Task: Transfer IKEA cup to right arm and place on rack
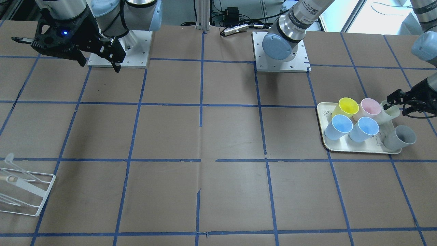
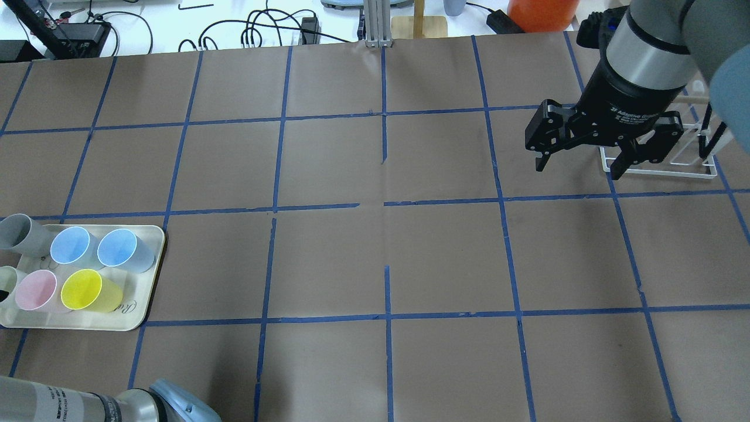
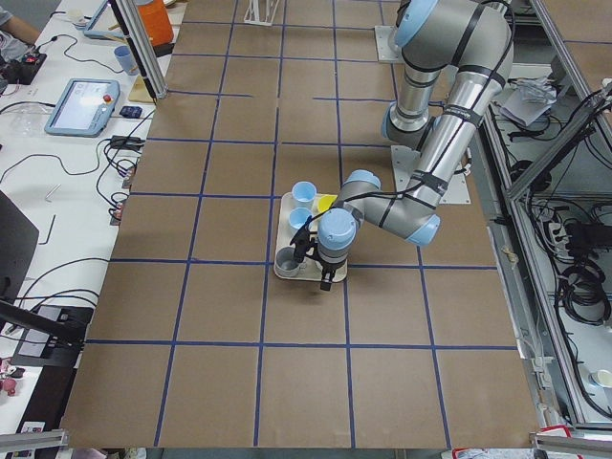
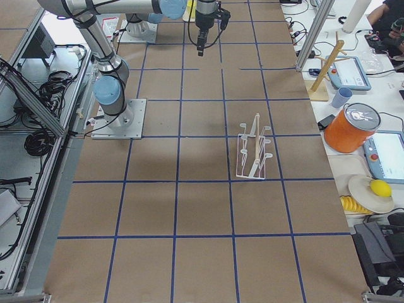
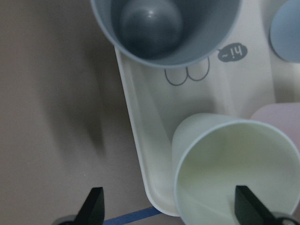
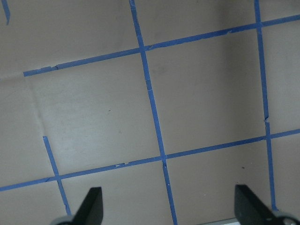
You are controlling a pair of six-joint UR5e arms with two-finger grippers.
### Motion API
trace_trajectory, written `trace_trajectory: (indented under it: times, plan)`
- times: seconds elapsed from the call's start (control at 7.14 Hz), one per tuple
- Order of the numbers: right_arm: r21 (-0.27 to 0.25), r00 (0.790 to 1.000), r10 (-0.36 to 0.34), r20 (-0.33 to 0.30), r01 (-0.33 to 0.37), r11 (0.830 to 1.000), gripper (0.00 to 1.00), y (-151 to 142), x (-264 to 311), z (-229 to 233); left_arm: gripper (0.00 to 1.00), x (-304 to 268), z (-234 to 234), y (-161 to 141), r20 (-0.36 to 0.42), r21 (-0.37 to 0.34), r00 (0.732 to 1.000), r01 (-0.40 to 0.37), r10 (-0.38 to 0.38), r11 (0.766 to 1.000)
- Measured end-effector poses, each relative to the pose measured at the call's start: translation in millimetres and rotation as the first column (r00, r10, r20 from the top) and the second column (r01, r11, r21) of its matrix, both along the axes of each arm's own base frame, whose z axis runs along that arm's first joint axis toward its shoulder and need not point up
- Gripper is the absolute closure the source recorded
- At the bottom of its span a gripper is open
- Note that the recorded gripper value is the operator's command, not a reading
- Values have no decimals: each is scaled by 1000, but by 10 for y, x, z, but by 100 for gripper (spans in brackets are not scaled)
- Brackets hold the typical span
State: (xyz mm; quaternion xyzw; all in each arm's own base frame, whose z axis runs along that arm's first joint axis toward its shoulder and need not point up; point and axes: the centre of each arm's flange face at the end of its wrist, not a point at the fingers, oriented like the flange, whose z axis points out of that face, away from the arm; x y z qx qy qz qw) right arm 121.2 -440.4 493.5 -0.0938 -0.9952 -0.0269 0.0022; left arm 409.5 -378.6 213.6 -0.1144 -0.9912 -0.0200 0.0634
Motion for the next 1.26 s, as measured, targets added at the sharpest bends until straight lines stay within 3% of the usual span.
trace_trajectory:
  times: [0.14,0.84,1.26]
  plan:
    - [0,1000,-1,0,1,1000,0,0,0,0,97,2,-46,-9,-7,4,1000,2,-2,1000]
    - [1,1000,-2,-5,2,1000,0,1,-5,5,100,16,33,-29,5,1,1000,5,-5,1000]
    - [9,1000,-2,-2,2,1000,0,5,-3,-11,100,-26,616,-51,10,-32,1000,8,-8,999]
